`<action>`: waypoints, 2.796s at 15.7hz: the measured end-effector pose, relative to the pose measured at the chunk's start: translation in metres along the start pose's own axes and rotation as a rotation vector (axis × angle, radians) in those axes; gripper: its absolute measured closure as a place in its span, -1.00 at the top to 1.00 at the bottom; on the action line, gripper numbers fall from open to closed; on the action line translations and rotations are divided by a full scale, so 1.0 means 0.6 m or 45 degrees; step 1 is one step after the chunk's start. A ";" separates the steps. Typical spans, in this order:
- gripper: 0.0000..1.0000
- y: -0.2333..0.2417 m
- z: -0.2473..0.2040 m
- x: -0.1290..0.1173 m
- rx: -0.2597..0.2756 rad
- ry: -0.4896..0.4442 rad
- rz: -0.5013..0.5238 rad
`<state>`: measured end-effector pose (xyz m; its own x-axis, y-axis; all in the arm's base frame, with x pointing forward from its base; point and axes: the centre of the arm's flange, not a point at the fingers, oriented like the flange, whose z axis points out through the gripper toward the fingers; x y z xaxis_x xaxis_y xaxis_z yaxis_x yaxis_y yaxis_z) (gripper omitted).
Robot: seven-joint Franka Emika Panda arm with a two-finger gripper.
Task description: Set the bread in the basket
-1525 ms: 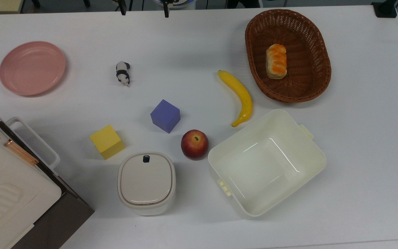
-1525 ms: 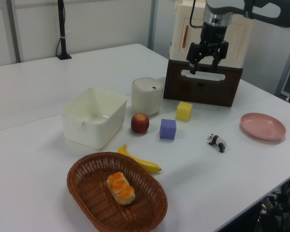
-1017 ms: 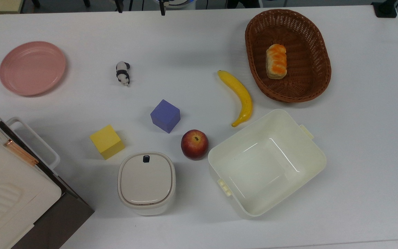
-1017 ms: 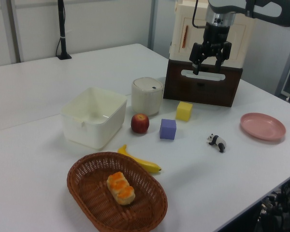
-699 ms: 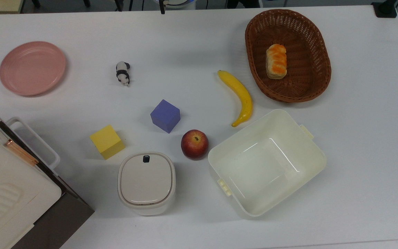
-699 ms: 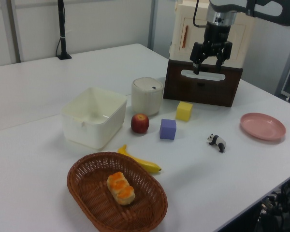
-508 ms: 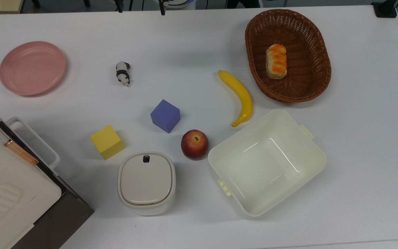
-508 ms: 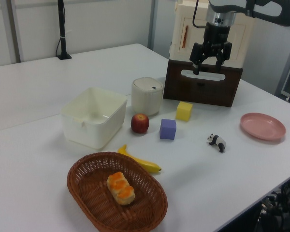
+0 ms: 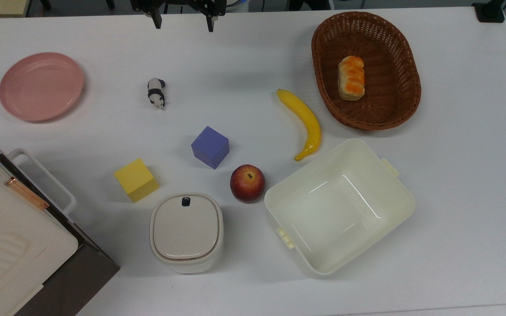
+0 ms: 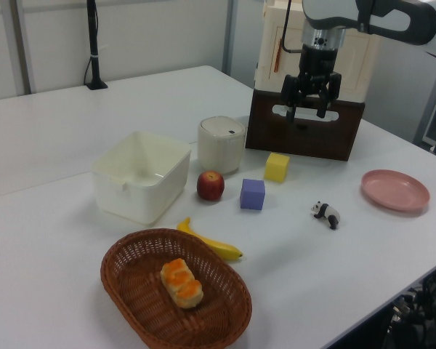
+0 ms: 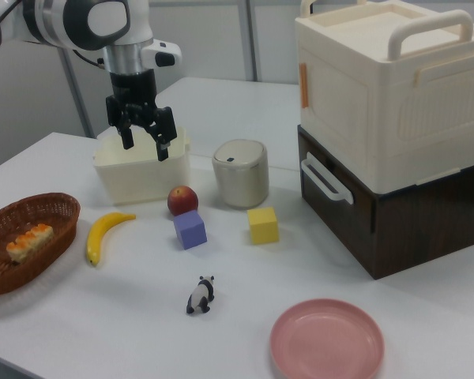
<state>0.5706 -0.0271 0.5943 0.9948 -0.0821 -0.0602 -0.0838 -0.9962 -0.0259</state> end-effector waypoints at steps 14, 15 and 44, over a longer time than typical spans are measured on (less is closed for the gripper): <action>1.00 -0.104 0.137 -0.031 0.002 0.100 -0.142; 1.00 -0.114 0.158 -0.038 -0.001 0.075 -0.157; -0.66 -0.307 0.255 -0.089 -0.069 -0.018 -0.201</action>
<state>0.5242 0.1655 0.4499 0.9944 0.0755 -0.0740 0.0770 -0.9969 0.0178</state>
